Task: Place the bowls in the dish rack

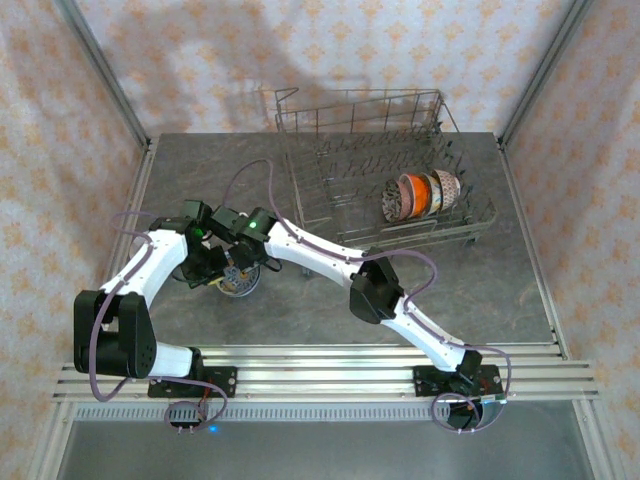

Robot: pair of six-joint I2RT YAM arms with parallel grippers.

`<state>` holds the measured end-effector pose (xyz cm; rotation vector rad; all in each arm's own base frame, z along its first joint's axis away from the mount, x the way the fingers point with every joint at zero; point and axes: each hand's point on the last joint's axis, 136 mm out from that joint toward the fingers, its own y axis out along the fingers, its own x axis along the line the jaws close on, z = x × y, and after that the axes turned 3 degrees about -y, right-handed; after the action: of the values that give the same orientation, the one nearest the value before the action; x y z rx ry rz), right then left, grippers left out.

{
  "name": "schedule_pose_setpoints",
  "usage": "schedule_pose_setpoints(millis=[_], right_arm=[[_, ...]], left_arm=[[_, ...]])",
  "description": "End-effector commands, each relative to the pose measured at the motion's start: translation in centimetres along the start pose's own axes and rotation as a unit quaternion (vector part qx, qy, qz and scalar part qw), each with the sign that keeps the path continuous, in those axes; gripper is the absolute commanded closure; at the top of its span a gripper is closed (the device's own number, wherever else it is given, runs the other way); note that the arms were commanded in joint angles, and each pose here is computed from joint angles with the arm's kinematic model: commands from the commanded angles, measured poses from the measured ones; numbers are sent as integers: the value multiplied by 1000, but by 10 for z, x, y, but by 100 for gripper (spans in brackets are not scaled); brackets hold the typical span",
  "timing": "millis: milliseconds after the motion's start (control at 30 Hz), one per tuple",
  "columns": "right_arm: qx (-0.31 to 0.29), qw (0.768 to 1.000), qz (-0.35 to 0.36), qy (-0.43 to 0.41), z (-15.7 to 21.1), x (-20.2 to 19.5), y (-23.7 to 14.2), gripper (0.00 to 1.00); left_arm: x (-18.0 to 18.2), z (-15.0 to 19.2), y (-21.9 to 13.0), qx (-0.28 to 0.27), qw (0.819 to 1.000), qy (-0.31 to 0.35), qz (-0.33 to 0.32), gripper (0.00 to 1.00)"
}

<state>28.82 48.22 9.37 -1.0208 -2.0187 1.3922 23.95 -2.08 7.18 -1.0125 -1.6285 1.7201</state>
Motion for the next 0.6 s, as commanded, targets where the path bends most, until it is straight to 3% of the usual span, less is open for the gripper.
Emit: schedule_pose_setpoints(millis=[0,133,367,567], right_arm=[[-8,999,39,-10,-2,-16,-19,93],[-11,999,35,-11,-3,-16,-24,100],[-16,1000,-10,9,-9,-7,-37,100],[-24,998,-54,29,-18,-3,-52,100]], left_arm=[[4,1,-6,-8,1000,-6,-1,100],[1,-1,-13,-17,1000,-6,4,97],[-7,-11,-47,-54,998,-3,24,82],[-13,-16,-72,-78,996,4,37,79]])
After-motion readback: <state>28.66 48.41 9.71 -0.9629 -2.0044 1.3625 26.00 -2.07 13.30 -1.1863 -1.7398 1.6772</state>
